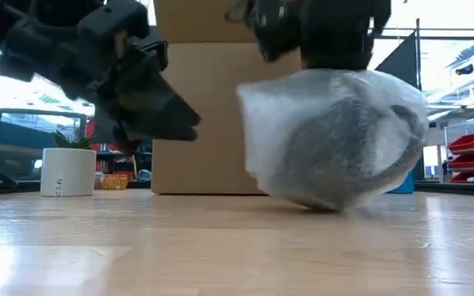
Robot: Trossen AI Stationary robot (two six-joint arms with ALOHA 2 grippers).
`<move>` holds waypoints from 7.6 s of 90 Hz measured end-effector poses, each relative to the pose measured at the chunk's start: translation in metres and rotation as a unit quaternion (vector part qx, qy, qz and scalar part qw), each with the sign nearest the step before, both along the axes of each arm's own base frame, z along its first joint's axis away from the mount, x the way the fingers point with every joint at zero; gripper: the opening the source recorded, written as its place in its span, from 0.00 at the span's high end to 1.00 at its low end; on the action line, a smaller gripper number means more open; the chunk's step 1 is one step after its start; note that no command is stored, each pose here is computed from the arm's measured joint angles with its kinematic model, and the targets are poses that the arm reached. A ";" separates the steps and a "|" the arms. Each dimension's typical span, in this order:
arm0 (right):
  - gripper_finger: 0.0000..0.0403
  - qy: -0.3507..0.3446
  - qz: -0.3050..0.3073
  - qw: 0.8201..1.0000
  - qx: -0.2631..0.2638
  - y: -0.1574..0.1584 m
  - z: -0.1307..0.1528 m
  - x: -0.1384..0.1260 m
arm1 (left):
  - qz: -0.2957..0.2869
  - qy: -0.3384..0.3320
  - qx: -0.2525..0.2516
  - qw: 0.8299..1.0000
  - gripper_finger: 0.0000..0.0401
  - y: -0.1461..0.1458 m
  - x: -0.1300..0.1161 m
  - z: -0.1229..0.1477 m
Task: Wrap mug
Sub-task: Wrap the black cup with the transparent bubble wrap
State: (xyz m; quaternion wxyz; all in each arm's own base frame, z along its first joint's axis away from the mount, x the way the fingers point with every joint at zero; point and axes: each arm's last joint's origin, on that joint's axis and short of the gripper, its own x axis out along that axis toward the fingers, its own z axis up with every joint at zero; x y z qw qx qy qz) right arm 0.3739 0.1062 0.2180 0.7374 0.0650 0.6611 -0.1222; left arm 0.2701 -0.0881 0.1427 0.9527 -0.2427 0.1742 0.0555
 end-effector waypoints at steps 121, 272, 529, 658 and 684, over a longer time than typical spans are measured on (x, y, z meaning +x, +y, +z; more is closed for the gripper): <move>1.00 -0.156 0.002 0.986 -0.062 0.040 0.066 -0.042 | -0.095 0.032 -0.019 0.995 0.68 -0.025 0.076 -0.047; 1.00 -0.099 0.126 0.977 -0.141 0.073 -0.019 -0.056 | -0.026 0.129 0.125 0.983 0.68 -0.019 0.044 0.003; 1.00 -0.089 0.010 0.996 0.009 0.073 -0.033 -0.052 | -0.024 0.137 0.131 0.982 0.68 -0.019 0.043 0.002; 1.00 -0.069 0.078 0.994 0.024 0.069 -0.035 -0.050 | -0.024 0.137 0.131 0.982 0.68 -0.019 0.043 0.002; 1.00 -0.070 0.078 0.994 0.023 0.068 -0.035 -0.049 | -0.024 0.135 0.130 0.982 0.68 -0.019 0.043 0.003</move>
